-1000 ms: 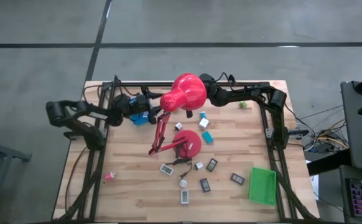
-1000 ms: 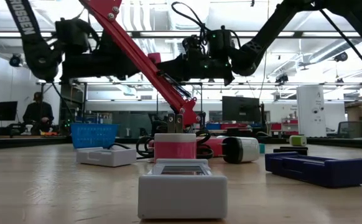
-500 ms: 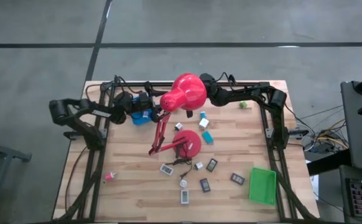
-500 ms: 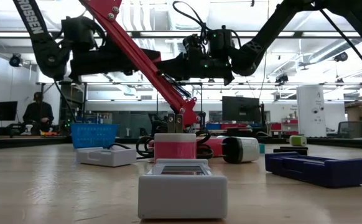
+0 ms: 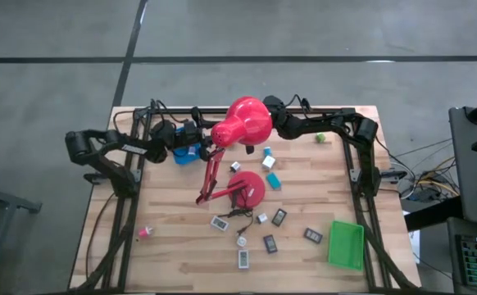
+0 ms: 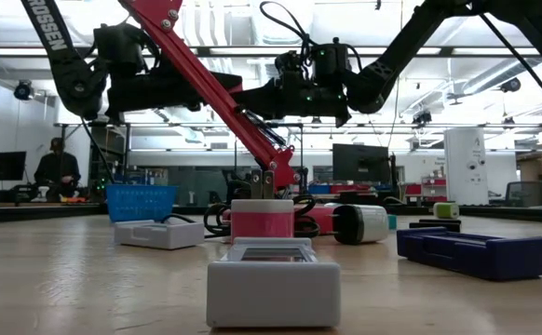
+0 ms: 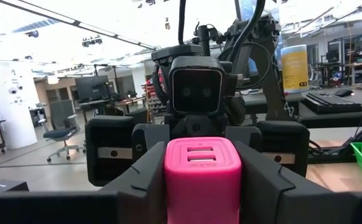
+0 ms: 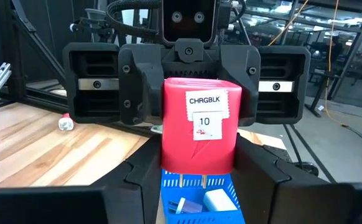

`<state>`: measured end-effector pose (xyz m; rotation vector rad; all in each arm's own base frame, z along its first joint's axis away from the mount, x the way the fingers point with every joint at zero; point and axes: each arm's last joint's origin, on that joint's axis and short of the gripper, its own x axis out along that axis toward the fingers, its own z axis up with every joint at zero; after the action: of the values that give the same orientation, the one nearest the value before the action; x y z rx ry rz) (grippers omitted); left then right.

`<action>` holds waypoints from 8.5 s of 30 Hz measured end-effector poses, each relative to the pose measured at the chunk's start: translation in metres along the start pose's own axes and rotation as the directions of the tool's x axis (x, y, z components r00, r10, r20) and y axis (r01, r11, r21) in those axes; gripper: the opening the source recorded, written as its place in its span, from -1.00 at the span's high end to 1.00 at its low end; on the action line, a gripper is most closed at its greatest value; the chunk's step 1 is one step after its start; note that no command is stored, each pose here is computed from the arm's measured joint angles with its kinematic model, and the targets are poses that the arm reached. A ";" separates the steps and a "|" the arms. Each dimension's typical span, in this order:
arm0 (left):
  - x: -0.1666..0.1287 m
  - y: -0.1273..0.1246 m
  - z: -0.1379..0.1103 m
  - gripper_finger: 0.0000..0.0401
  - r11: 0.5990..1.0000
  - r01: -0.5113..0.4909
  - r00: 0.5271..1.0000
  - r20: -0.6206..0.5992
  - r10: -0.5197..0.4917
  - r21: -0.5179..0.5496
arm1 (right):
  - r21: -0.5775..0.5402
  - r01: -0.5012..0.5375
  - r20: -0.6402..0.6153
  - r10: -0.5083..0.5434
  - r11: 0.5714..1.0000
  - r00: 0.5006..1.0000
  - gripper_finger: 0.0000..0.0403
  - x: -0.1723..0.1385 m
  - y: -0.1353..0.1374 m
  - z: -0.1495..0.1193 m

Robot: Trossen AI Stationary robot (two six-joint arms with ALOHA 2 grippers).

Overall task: Pick & Place Office items
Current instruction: Put the pink charger adapter into the blue bin, then put the light blue digital clock into the green bin

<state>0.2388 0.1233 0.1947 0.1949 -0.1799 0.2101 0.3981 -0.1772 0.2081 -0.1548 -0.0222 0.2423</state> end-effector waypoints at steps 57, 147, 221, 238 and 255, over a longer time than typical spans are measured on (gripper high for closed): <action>-0.010 0.002 -0.004 0.28 0.999 -0.024 0.979 -0.205 0.015 -0.041 | 0.288 0.133 -0.642 0.088 0.948 0.762 -0.32 -0.040 0.032 -0.008; -0.058 0.005 -0.001 -0.04 0.902 -0.407 0.546 -0.753 0.367 0.144 | 0.413 0.436 -0.882 0.232 0.800 0.409 -0.20 -0.095 0.264 0.030; -0.101 -0.014 0.063 -0.05 0.963 -0.270 0.868 -0.438 0.235 -0.017 | 0.172 0.626 -0.964 -0.001 0.760 0.265 0.28 -0.051 0.199 -0.049; -0.103 -0.015 0.057 -0.05 0.963 -0.269 0.873 -0.427 0.237 -0.014 | 0.132 0.670 -0.968 -0.050 0.731 0.246 0.28 -0.081 0.226 -0.041; -0.103 -0.016 0.057 -0.05 0.967 -0.254 0.881 -0.419 0.221 -0.025 | 0.235 0.760 -0.809 -0.312 0.606 0.498 0.28 -0.152 0.239 -0.018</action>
<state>0.1341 0.0769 0.2272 0.0446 0.2134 0.4839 0.1942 0.0128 0.1521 0.3964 0.7832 -0.5310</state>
